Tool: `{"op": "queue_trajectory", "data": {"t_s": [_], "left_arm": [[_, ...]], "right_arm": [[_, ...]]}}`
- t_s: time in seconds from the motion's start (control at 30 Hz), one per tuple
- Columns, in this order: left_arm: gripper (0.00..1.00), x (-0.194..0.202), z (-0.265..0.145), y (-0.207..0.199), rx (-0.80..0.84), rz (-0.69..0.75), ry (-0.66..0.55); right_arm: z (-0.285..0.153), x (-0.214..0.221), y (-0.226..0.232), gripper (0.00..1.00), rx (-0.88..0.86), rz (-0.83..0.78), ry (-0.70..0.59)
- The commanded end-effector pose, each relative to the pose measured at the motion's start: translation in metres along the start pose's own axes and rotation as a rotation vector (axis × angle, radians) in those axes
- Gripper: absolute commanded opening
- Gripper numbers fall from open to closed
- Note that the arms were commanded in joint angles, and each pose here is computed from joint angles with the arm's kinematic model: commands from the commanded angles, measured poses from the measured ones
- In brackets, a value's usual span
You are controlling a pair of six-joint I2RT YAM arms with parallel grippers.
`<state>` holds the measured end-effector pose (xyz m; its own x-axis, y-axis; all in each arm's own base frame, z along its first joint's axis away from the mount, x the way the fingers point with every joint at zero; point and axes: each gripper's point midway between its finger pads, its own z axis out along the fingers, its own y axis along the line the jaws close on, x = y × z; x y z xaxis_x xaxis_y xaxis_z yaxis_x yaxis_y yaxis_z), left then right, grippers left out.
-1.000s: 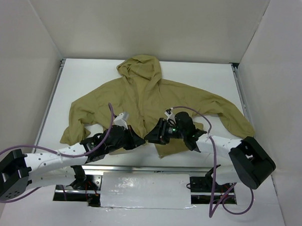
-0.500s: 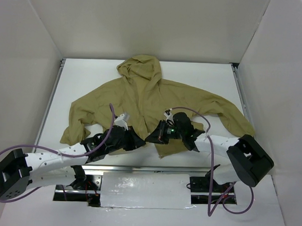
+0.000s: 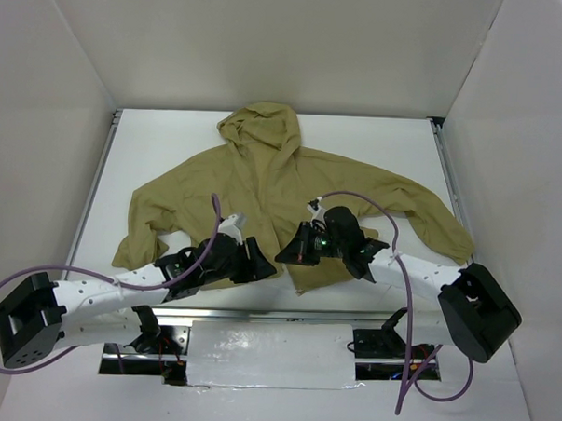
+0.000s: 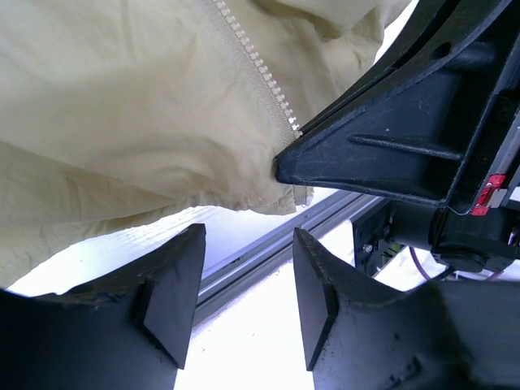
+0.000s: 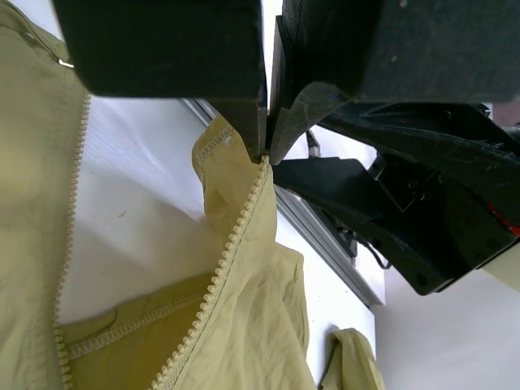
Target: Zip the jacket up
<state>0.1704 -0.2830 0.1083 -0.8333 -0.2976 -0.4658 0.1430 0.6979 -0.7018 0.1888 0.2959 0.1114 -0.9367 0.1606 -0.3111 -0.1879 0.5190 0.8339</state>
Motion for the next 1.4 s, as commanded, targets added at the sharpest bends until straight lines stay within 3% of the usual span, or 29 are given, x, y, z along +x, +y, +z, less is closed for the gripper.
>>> {"op": "queue_trajectory", "data": {"t_s": [0.0,0.13,0.27,0.53,0.7,0.9,0.97,1.07,1.23,1.37], "left_arm": [[0.60,-0.009,-0.001,-0.026,0.085,0.017,-0.017],[0.62,-0.009,0.003,-0.027,0.106,0.019,-0.025],[0.54,-0.006,0.008,-0.010,0.020,0.002,-0.020],[0.66,-0.010,0.002,0.023,-0.132,-0.049,-0.078],[0.60,-0.007,0.012,0.057,-0.284,-0.086,-0.104],[0.59,-0.001,0.031,0.072,-0.373,-0.127,-0.100],[0.57,0.009,0.032,0.095,-0.483,-0.156,-0.081],[0.56,0.013,0.028,0.115,-0.609,-0.176,-0.081],[0.56,0.007,0.000,0.140,-0.775,-0.184,-0.133],[0.56,-0.019,-0.019,0.135,-0.803,-0.162,-0.226]], "right_arm": [[-0.001,-0.006,0.021,0.03,-0.056,-0.049,0.003],[0.002,-0.003,0.016,0.03,-0.043,-0.034,0.020],[0.013,-0.001,-0.021,0.05,0.110,-0.017,0.032],[0.023,0.026,-0.061,0.16,0.180,0.051,0.092],[0.026,0.028,-0.073,0.24,0.223,0.055,0.081],[0.032,0.030,-0.082,0.24,0.235,0.062,0.088],[0.031,0.031,-0.084,0.26,0.240,0.065,0.084],[0.029,0.032,-0.080,0.41,0.212,0.064,0.073],[0.025,0.031,-0.074,0.46,0.201,0.050,0.076],[0.018,0.029,-0.066,0.52,0.190,0.033,0.068]]}}
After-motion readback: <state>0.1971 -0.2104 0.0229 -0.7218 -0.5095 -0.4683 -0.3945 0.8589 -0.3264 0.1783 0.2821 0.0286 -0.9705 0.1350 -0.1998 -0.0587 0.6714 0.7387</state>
